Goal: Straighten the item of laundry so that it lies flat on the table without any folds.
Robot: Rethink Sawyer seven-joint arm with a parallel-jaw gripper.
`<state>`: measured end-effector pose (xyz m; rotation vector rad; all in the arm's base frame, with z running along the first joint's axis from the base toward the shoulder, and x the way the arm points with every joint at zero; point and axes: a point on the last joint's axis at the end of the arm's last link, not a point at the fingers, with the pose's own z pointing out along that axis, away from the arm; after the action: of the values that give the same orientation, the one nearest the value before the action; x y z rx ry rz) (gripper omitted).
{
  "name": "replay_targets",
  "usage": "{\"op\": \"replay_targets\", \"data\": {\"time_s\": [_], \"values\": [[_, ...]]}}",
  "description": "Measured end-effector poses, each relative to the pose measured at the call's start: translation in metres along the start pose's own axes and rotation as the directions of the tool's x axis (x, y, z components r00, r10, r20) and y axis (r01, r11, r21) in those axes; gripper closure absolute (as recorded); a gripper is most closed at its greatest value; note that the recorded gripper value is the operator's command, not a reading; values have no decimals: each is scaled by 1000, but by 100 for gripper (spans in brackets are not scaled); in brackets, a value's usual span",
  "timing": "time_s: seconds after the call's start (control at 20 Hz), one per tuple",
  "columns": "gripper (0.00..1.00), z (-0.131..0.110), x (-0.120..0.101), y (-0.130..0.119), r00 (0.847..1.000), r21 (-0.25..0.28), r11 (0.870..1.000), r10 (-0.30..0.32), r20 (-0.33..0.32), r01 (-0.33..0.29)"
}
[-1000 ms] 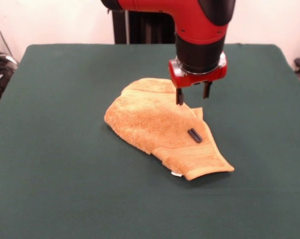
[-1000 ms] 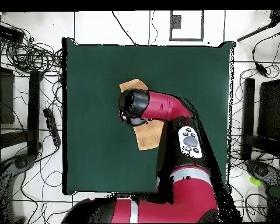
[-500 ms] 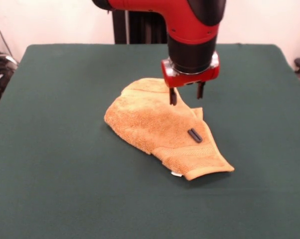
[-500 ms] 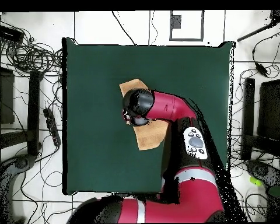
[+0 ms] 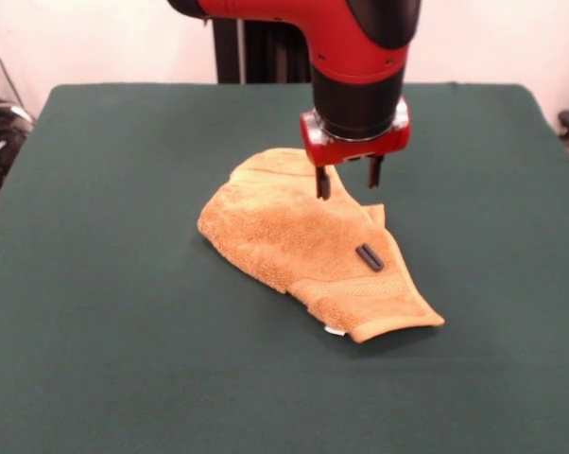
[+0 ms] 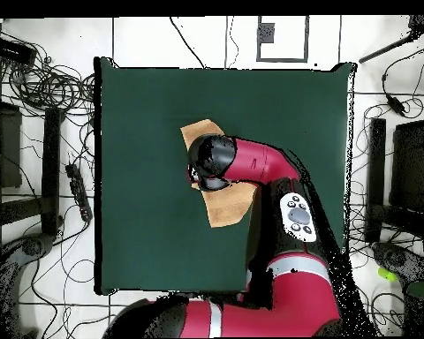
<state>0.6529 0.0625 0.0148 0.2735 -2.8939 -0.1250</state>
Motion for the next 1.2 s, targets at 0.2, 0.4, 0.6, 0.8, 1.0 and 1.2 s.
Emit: {"op": "replay_targets", "data": {"time_s": [0.2,0.4,0.6,0.8,1.0,1.2], "values": [[0,0,0,1,1000,1,1000,-2,-1,2],[0,1,1,0,1000,3,1000,-2,-2,2],[0,1,2,-1,1000,6,1000,-1,-4,1],[0,1,3,-4,1000,11,1000,3,-6,-3],[0,1,4,-8,1000,18,1000,9,-8,-9],[0,1,5,-13,1000,26,1000,15,-8,-15]]}}
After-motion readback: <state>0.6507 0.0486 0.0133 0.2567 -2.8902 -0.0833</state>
